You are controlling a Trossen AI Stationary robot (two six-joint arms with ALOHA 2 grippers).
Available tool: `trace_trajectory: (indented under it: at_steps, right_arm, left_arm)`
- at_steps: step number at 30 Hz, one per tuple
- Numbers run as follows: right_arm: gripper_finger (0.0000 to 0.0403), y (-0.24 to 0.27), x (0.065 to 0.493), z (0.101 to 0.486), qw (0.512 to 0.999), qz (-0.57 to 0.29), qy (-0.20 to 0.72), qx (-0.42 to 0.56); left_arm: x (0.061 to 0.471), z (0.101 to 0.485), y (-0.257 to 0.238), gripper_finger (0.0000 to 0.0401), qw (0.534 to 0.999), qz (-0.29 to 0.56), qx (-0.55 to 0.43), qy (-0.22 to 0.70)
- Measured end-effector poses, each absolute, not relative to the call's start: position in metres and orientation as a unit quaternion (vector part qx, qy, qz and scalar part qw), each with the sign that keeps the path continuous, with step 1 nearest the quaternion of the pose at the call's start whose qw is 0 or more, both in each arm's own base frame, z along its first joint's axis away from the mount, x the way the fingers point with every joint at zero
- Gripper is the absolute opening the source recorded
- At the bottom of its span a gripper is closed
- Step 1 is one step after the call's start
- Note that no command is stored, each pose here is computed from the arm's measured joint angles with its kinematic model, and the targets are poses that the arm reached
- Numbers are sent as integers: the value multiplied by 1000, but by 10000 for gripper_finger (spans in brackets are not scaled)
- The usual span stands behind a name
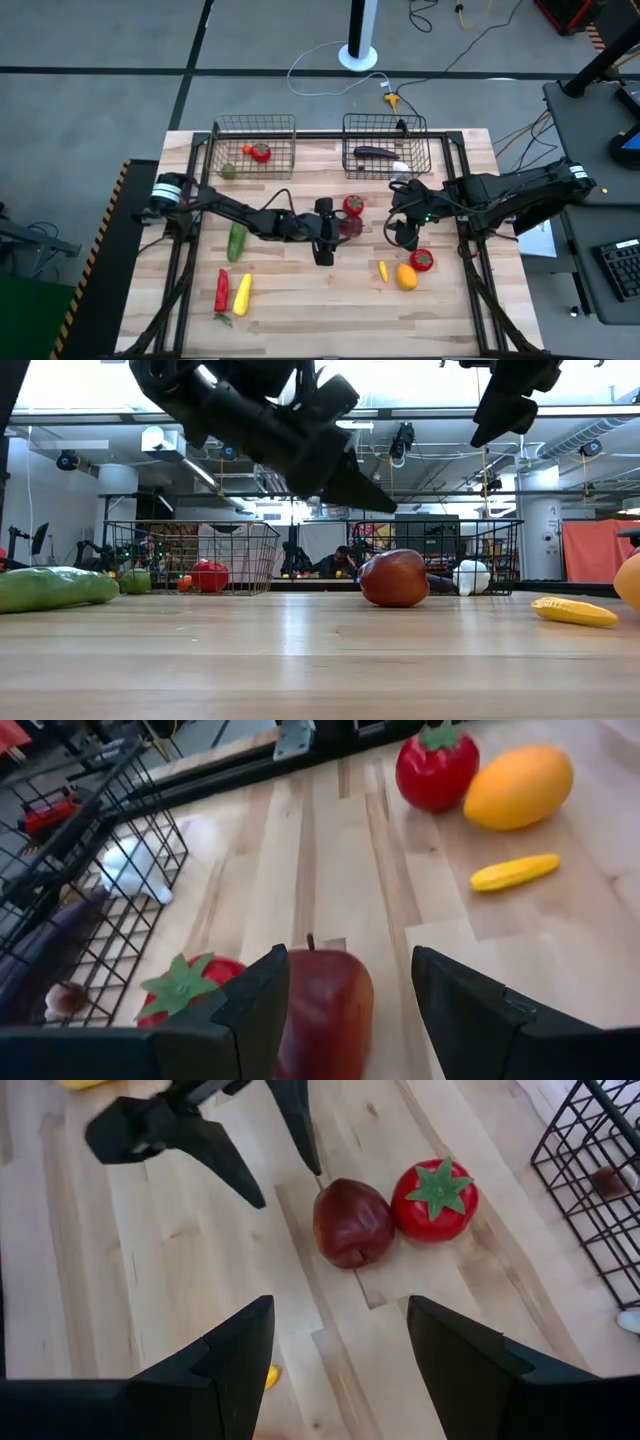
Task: Sort produce into baskets
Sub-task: Put the apple into the left wire basket
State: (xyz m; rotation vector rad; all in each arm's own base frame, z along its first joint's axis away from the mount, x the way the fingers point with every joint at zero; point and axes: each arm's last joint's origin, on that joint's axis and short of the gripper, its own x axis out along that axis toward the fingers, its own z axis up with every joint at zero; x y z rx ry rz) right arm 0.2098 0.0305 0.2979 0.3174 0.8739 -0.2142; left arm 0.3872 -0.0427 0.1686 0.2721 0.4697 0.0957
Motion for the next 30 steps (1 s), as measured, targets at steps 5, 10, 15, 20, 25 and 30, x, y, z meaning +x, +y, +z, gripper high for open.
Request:
trace_trajectory:
  at_steps: [5, 10, 15, 20, 25, 30]
  right_arm:
    - [221, 30, 210, 298, 888, -103, 421, 152]
    - [221, 30, 210, 298, 889, -103, 419, 151]
    - [221, 30, 210, 298, 891, -104, 416, 151]
    - [221, 30, 211, 298, 892, -112, 412, 147]
    - [221, 30, 211, 298, 893, -111, 411, 145]
    - [221, 30, 211, 298, 893, -111, 411, 144]
  left_arm:
    - [390, 159, -35, 195, 959, 57, 129, 244]
    - [392, 154, -29, 195, 961, 75, 104, 246]
    - [392, 147, -29, 209, 958, 78, 106, 254]
    - [393, 140, -28, 263, 955, 78, 109, 264]
    - [395, 132, -28, 304, 951, 72, 136, 267]
    - [398, 121, -27, 315, 950, 71, 143, 269]
